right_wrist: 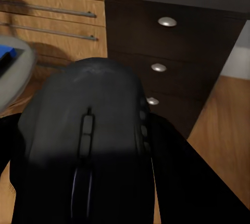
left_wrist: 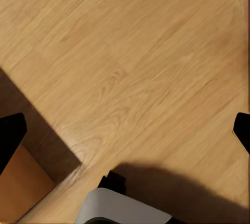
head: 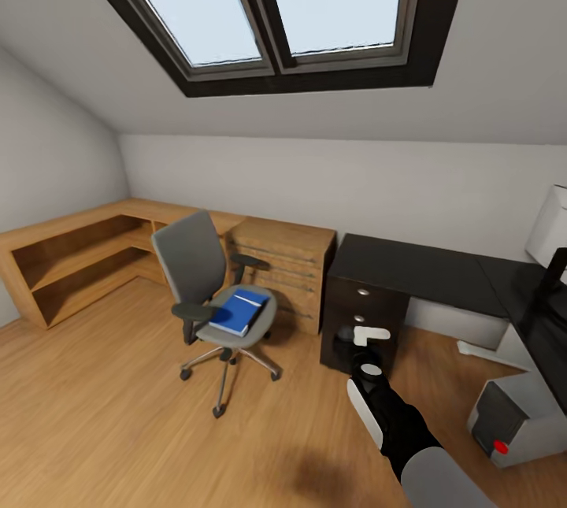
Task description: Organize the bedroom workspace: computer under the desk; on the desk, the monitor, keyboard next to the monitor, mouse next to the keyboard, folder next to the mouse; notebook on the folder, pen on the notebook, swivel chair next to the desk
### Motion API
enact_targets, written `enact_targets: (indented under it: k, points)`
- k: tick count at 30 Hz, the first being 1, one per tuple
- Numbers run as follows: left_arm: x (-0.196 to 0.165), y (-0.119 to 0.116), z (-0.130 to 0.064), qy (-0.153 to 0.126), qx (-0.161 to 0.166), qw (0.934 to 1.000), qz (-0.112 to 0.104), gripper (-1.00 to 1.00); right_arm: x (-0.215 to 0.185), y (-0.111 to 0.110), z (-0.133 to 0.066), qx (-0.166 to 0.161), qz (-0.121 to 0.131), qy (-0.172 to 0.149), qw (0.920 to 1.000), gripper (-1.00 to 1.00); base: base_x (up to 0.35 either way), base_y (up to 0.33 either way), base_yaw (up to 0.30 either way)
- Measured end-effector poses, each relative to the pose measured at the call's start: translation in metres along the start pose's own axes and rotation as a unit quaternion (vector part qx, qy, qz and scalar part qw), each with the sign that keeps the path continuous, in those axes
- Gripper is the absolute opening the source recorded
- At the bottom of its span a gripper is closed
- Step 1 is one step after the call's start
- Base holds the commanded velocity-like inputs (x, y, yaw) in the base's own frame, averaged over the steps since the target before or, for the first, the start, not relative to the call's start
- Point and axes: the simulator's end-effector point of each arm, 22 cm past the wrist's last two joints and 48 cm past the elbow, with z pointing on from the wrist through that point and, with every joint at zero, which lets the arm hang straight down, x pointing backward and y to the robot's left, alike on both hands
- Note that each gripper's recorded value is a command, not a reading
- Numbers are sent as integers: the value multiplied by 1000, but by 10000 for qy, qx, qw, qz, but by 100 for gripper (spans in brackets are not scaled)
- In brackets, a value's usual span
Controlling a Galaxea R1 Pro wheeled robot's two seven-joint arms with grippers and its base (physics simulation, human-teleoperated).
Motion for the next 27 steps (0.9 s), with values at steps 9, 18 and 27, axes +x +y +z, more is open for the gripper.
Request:
enact_targets:
  k: [9,18,27]
  points:
    - [0,0,0,-2,-2,10000,-1,100,0,0,0,-3,-6,3,10000,-100,325,0,0]
    - [0,1,0,-11,-6,10000,-1,100,0,-4,0,91,-3,2,10000,-100,326,0,0]
    - [-35,-13,-6,-849,138,9960,-242,100,-10,-5,-1,95,28,-101,9999,-100,326,0,0]
